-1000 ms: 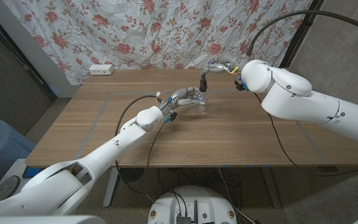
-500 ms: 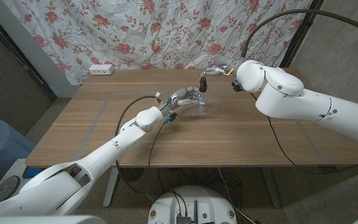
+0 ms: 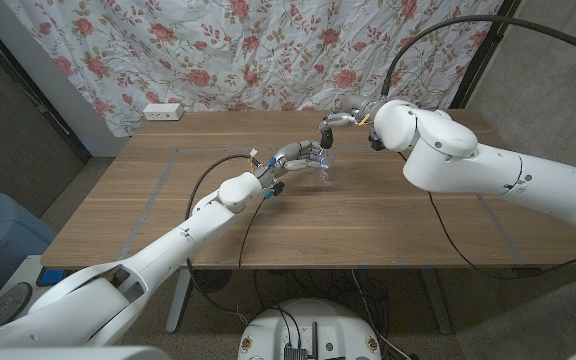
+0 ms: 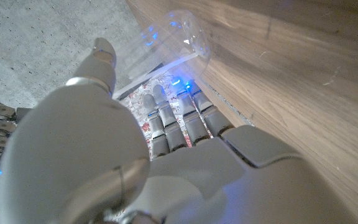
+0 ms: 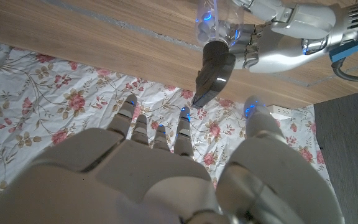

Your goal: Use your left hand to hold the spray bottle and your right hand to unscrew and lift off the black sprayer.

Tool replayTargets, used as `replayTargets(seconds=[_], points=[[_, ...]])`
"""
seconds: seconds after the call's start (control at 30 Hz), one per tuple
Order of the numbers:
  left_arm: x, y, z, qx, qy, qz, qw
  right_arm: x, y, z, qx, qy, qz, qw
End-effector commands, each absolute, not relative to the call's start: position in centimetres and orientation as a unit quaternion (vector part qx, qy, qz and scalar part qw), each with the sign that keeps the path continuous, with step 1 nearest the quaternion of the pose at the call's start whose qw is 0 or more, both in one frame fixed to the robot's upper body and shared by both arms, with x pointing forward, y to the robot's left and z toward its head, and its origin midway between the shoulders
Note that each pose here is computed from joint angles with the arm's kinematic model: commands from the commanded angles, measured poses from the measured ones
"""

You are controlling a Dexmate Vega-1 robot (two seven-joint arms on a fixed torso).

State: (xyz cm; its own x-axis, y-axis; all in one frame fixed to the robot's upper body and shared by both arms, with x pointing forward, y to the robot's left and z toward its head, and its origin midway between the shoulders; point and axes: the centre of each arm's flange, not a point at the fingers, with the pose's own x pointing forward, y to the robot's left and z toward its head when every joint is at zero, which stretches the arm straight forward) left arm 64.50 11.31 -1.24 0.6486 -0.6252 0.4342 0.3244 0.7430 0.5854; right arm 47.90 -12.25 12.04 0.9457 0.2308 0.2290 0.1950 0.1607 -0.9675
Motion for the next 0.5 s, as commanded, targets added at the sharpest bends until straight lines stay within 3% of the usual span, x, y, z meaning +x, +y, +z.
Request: replayTargets(seconds=[0.03,0.5], points=[[64.49,11.28,-1.21,0.236,-0.32,-0.27,0.877,48.71,-11.23,11.4,-0.66,-0.152,0.015,0.736],[64.61,11.22,-1.11,0.235,-0.32,-0.272,0.876,49.17,-10.96,11.38,-0.663,-0.147,0.01,0.734]])
